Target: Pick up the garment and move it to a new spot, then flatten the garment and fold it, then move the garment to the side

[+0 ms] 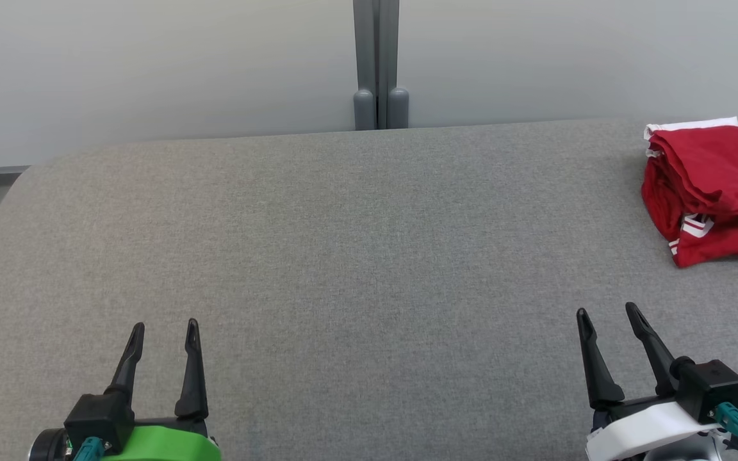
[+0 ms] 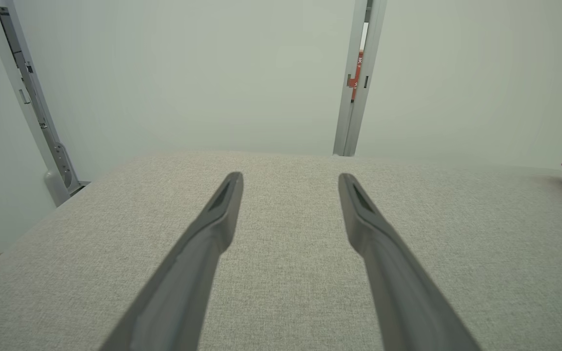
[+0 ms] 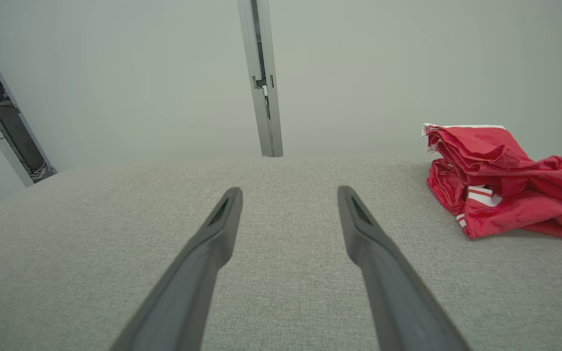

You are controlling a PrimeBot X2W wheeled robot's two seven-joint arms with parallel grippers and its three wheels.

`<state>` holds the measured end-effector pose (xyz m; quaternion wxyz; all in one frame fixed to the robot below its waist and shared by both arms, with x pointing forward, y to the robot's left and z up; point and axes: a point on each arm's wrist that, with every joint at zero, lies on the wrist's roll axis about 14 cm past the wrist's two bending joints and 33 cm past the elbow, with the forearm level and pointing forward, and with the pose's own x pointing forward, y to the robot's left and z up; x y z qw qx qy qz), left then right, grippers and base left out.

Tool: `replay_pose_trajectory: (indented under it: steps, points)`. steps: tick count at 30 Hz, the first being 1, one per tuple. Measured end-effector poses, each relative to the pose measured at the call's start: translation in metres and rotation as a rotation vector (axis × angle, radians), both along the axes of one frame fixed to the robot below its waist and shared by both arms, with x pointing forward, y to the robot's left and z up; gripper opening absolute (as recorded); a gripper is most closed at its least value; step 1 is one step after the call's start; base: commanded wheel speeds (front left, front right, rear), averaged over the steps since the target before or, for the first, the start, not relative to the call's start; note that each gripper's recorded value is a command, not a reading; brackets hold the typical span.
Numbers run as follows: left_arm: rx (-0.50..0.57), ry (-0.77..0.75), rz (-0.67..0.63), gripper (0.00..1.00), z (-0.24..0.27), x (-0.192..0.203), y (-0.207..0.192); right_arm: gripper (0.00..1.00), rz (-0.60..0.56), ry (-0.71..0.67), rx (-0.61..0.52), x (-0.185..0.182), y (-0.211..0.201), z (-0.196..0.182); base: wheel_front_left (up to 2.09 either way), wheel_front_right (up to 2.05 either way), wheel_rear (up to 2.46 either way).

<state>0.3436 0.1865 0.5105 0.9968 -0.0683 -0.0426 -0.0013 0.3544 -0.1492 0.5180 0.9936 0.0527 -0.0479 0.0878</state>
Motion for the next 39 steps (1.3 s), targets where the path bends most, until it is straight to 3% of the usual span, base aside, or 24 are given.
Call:
replay_pose_trajectory:
  steps: [1, 2, 8, 39]
  points:
    - [0.001, 0.0, 0.0, 1.0, 0.0, 0.0, 0.0, 1.0, 0.001, 0.001, 0.0, 0.0, 0.0, 0.0, 0.0, 0.0, 0.0]
    - [0.001, 0.0, 0.002, 0.0, 0.0, 0.0, 0.0, 0.0, 0.001, 0.003, 0.0, 0.0, 0.0, -0.001, 0.0, 0.0, 0.0]
    - [-0.022, 0.075, 0.001, 0.0, -0.022, -0.006, -0.004, 0.0, -0.004, 0.069, 0.018, -0.005, 0.001, -0.021, 0.0, 0.0, 0.0]
    - [-0.541, 0.173, 0.062, 0.0, -0.036, 0.007, 0.012, 0.0, -0.089, 0.186, 0.541, 0.007, -0.023, -0.028, 0.0, 0.0, 0.0]
